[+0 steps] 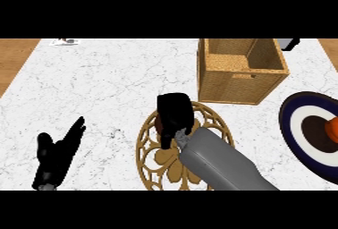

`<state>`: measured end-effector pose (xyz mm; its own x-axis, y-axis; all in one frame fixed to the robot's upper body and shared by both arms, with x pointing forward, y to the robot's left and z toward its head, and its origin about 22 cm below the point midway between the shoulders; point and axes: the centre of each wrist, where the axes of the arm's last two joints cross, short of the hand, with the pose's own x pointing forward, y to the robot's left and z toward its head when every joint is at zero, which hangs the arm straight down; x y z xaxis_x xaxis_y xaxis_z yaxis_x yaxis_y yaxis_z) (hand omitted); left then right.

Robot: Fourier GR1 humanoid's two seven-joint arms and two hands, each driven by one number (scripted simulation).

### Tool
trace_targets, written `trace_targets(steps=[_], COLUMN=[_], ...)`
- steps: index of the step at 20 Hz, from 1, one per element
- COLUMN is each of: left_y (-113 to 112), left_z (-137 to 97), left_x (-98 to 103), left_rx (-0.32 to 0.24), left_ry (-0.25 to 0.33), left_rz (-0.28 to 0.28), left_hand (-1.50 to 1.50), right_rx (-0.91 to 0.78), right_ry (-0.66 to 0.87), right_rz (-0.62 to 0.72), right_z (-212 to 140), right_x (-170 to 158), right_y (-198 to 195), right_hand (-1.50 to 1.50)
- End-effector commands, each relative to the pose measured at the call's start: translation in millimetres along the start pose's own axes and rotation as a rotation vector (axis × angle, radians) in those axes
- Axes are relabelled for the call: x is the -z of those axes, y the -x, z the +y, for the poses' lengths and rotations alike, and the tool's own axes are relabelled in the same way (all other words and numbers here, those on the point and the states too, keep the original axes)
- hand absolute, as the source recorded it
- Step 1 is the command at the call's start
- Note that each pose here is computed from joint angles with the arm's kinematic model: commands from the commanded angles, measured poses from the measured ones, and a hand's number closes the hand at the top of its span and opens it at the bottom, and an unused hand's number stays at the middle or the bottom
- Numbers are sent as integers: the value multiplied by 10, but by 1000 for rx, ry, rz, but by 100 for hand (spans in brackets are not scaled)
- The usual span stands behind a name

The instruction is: Pick the cupcake from the placemat and place it in the basket

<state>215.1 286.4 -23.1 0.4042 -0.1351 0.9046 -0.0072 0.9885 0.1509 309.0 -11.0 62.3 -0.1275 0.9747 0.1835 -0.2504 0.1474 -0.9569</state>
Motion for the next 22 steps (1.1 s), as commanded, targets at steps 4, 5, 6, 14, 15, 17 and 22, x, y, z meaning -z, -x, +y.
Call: trace_targets(steps=[4, 5, 6, 14, 15, 17, 22], left_y=[239, 244, 230, 340, 210, 376, 307], left_z=[-41, -31, -31, 4, 32, 0, 38], left_x=[-27, -32, -2, -87, -42, -120, -115], left_rx=[-12, -6, -24, -4, -23, -24, -18], left_ry=[16, 10, 19, -30, -37, -29, -28], left_rz=[129, 128, 141, 145, 147, 147, 139], left_hand=[0, 0, 0, 0, 0, 0, 0], right_rx=[614, 652, 630, 694, 681, 724, 707], right_ry=[380, 430, 462, 624, 622, 669, 707], right_rz=[-19, -33, -53, 83, 104, 132, 197], right_z=[-687, -830, -841, -1662, -1843, -2053, -2273], right_x=[-310, -411, -508, -689, -659, -702, -471], right_y=[-199, -315, -462, -700, -665, -711, -601], right_hand=[150, 150, 150, 150, 150, 150, 150])
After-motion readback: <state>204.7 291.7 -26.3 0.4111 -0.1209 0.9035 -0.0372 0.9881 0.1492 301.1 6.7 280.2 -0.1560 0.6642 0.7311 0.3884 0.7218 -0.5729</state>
